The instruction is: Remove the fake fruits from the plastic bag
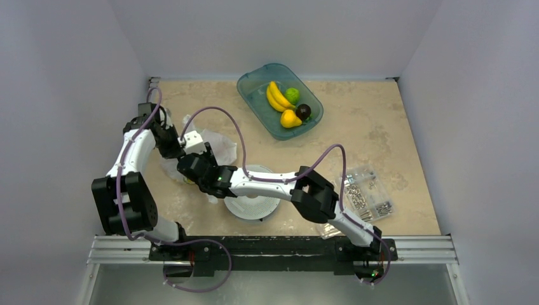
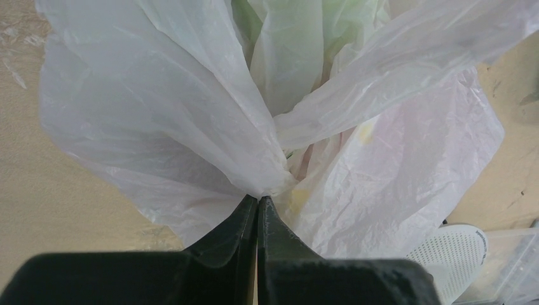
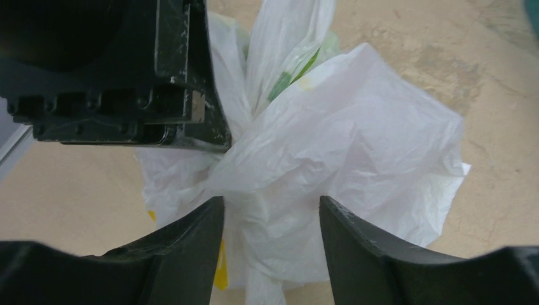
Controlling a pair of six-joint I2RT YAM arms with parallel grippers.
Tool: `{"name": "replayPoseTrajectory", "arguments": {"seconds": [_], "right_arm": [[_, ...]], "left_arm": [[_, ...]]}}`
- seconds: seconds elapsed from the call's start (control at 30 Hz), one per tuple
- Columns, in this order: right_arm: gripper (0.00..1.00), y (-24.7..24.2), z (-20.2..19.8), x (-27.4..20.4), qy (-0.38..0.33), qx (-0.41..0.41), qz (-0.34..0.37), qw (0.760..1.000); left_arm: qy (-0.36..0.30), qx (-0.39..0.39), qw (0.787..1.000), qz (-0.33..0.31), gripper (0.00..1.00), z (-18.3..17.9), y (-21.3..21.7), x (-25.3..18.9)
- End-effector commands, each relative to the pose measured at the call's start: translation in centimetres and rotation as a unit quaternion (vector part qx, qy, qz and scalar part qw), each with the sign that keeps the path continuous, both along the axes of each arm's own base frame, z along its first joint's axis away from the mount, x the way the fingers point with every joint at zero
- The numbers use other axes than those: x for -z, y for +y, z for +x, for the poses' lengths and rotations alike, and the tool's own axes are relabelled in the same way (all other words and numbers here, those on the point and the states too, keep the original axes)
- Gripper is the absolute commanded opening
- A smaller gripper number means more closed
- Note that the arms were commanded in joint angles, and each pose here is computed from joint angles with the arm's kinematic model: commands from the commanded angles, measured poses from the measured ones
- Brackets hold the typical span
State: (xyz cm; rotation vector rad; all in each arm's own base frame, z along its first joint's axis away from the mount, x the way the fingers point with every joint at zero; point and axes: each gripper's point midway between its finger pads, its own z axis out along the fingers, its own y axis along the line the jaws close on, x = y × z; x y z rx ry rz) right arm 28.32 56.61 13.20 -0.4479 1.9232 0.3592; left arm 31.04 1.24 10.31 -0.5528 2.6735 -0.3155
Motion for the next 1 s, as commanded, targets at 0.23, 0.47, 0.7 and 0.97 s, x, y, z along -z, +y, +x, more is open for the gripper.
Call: {"name": "replayPoseTrajectory", "arguments": {"seconds": [0.23, 0.47, 0.7, 0.97], "right_arm": [[0.61, 1.6, 1.4, -2.1, -0.037, 0.03, 0.041, 0.998], [0.33, 1.7, 1.5, -1.7, -0.028, 0.038, 0.055, 0.997], [0.0, 0.6, 1.2, -4.7, 0.041, 0.011, 0.155, 0.987], [0.0, -2.9, 1.2, -4.9, 0.154, -0.03, 0.272, 0.949]], "left_arm": [[-0.056, 0.013, 0.998, 0.009, 0.0, 1.1, 0.1, -2.7], [-0.061, 0.014, 0.998, 0.012, 0.0, 1.1, 0.2, -2.9], [-0.058, -0.008, 0.997, 0.043, 0.0, 0.9, 1.5, -2.9], [-0.075, -0.038, 0.994, 0.073, 0.0, 0.6, 3.2, -3.8]]}}
